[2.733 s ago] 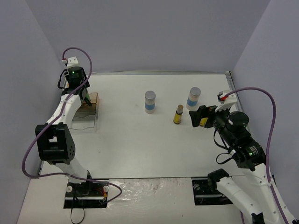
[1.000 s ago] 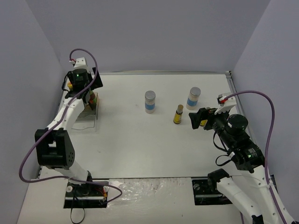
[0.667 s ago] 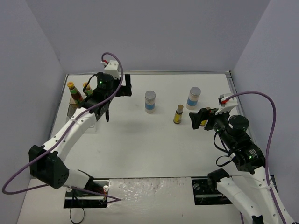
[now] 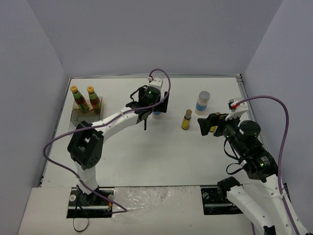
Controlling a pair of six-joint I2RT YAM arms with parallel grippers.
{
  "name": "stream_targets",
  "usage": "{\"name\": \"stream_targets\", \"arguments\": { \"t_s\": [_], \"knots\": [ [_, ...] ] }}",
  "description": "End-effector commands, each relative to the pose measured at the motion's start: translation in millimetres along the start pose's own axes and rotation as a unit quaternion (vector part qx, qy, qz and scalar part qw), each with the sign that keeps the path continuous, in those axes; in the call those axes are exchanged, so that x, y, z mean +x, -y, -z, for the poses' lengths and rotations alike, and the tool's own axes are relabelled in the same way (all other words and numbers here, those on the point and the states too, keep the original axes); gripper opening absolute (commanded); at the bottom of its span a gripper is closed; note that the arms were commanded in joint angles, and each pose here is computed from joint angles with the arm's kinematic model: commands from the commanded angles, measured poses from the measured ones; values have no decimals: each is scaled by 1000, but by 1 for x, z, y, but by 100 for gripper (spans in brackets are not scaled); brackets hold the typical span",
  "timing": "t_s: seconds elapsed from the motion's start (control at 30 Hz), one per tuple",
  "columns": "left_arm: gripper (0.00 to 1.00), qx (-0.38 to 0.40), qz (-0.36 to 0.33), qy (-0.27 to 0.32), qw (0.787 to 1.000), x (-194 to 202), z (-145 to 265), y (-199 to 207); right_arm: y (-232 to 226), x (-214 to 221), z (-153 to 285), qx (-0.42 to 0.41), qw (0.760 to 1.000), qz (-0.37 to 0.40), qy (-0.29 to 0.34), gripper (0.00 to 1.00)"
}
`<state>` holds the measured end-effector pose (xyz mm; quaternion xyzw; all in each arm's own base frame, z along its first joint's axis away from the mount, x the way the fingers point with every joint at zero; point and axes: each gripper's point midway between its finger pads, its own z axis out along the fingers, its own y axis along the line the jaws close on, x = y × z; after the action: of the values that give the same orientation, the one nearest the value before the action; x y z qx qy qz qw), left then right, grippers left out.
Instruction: Organize the condiment bottles
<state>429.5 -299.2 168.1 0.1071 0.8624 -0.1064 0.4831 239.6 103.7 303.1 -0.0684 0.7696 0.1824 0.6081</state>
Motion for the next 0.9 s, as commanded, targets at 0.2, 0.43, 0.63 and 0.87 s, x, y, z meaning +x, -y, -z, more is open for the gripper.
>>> {"name": "stream_targets", "arguments": {
  "t_s": [0.2, 0.43, 0.63, 0.87],
  "knots": [
    [88, -18, 45, 84, 995, -59, -15, 13, -7, -23, -2, -12, 999, 2, 40, 100],
    [54, -21, 52, 97, 994, -64, -15, 12, -6, -23, -1, -11, 999, 4, 41, 100],
    [20, -30, 46, 113, 992, -74, 20, -2, -7, -24, -1, -12, 999, 6, 42, 100],
    [15, -77, 45, 109, 990, -78, 87, -57, -7, -26, -1, -14, 999, 14, 44, 100]
  ]
}}
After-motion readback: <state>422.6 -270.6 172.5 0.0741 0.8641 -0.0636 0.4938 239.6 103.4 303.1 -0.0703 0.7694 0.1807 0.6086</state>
